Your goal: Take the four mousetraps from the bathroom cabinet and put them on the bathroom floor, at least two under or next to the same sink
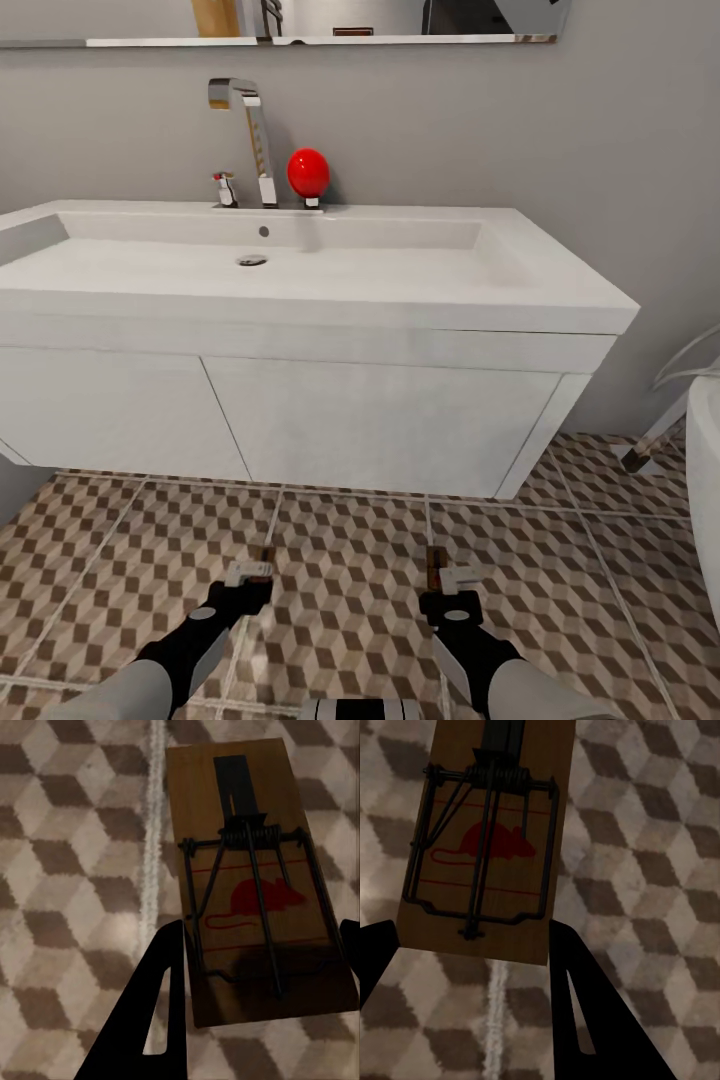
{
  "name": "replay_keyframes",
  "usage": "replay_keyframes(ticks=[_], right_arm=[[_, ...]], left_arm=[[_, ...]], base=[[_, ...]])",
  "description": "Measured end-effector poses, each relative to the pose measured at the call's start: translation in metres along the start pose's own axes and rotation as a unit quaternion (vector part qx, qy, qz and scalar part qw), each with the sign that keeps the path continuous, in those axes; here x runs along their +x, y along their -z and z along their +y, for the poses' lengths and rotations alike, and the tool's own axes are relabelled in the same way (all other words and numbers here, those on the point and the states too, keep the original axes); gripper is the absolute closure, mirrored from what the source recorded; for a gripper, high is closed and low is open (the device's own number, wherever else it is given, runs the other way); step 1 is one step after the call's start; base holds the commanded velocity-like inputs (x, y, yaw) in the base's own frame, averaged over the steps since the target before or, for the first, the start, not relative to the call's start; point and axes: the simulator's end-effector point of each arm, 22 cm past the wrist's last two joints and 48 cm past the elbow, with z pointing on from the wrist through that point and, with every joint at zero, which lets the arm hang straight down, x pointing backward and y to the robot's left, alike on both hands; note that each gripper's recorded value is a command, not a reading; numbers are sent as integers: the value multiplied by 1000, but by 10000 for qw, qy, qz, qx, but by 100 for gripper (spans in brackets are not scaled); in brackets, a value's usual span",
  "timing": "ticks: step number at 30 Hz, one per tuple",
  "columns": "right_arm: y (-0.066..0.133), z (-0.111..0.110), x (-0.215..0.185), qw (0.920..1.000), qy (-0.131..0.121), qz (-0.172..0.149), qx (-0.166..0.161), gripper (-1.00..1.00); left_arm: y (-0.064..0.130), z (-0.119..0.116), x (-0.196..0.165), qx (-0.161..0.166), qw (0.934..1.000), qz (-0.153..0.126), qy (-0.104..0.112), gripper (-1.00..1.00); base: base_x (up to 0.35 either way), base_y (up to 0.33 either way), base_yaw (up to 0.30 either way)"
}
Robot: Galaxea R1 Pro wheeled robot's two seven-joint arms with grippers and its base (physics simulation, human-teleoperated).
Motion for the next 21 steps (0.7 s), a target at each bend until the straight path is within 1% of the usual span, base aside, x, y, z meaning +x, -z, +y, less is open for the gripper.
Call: replay_keyframes(ticks=[6,11,17,21], right_arm=[[0,0,0,10000,-10,3,-3,100],[1,2,0,10000,-14,3,-18,100],[1,3,0,10000,-14,0,-24,100],[1,4,0,10000,-13,2,-30,100]], left_arm=[[0,-2,-8,16,9999,-162,-51,100],[1,-3,-19,32,9991,-413,-94,100],[1,-4,-24,38,9986,-510,-104,100],[1,-5,-24,40,9987,-506,-108,100]], base=[[0,0,0],[0,0,0],[0,0,0],[0,0,0]])
